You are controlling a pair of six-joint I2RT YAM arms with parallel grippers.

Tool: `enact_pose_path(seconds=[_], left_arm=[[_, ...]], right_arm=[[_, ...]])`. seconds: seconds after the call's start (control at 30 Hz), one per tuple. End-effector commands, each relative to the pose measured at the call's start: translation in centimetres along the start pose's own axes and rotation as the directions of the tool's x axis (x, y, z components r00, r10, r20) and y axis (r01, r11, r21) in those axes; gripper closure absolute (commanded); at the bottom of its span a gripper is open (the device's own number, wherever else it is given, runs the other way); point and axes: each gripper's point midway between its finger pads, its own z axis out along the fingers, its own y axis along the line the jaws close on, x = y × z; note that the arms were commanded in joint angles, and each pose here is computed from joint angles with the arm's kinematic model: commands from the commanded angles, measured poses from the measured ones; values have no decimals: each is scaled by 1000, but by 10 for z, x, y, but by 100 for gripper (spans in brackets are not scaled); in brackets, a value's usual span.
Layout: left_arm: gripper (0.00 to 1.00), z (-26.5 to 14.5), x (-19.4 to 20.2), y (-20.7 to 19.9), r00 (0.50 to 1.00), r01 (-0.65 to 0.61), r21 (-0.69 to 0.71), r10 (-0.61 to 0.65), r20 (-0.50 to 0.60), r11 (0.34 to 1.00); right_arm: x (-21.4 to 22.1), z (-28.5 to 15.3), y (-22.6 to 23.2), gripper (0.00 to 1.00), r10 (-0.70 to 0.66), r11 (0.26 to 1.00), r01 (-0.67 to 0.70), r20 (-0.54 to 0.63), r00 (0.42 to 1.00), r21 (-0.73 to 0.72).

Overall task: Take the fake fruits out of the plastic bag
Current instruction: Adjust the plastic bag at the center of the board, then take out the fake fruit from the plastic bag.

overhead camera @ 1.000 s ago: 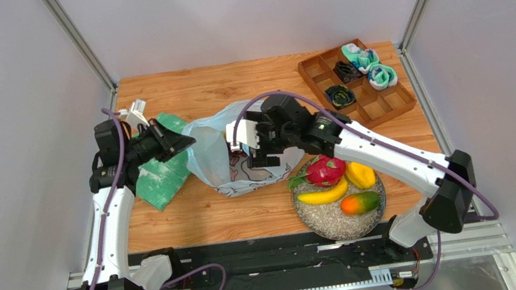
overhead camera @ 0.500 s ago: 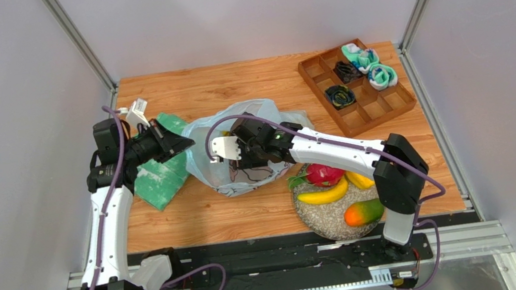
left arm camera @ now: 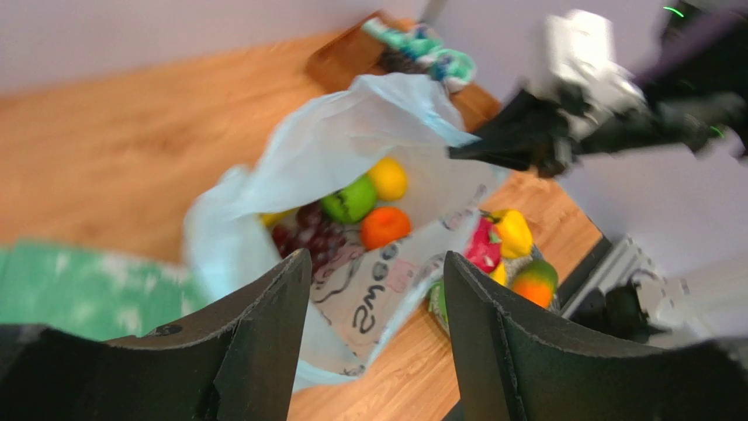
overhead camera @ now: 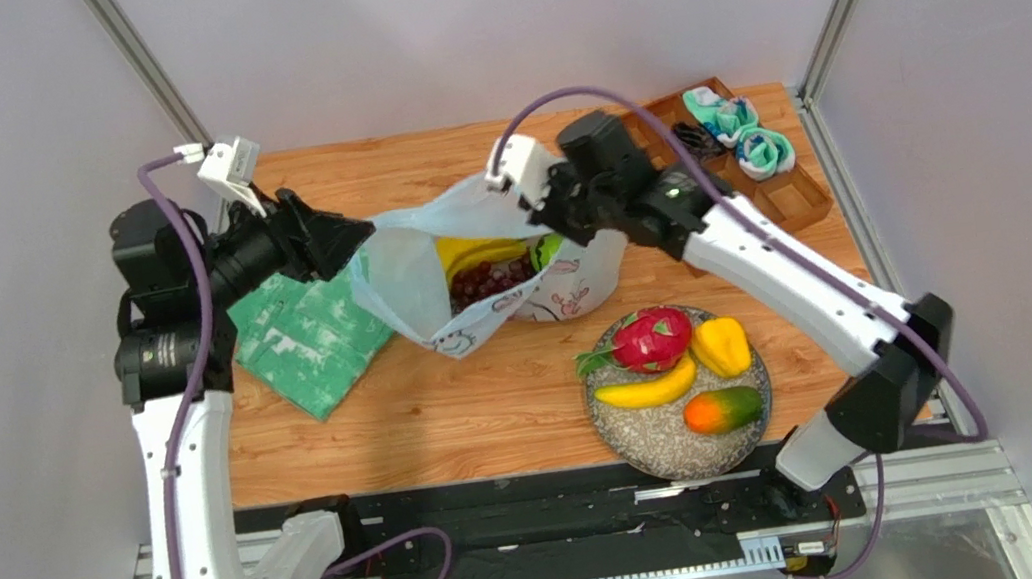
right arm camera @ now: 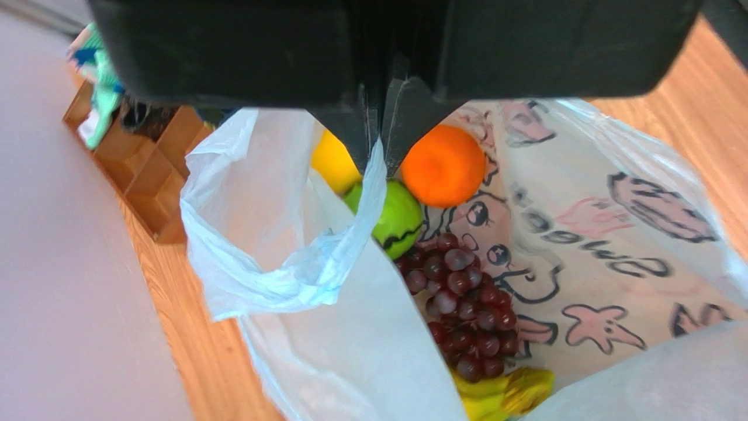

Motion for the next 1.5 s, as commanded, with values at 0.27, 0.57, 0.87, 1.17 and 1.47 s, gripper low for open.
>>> enact_pose_path(seconds=[0.27, 0.57, 0.87, 1.17, 1.47], left_arm=[[39, 68, 76, -78, 897, -287, 440, 400, -189, 851], [44, 124, 118, -14, 755, -389, 444, 556, -348, 807], [30, 165, 146, 56, 519, -500, 476, 690, -505, 724], [31, 205, 163, 96, 432, -538, 481, 716, -548, 693], [29, 242, 176, 137, 389, -634, 416, 734, -557, 652]], right_arm=[[2, -28, 47, 100, 241, 952, -228, 39, 970, -204], [28, -36, 58, 100, 289, 940, -280, 16, 957, -195], [39, -45, 70, 100, 305, 928, -294, 14, 952, -227], [40, -44, 73, 100, 303, 924, -291, 12, 953, -248], [39, -37, 77, 100, 311, 915, -299, 2, 950, -271]])
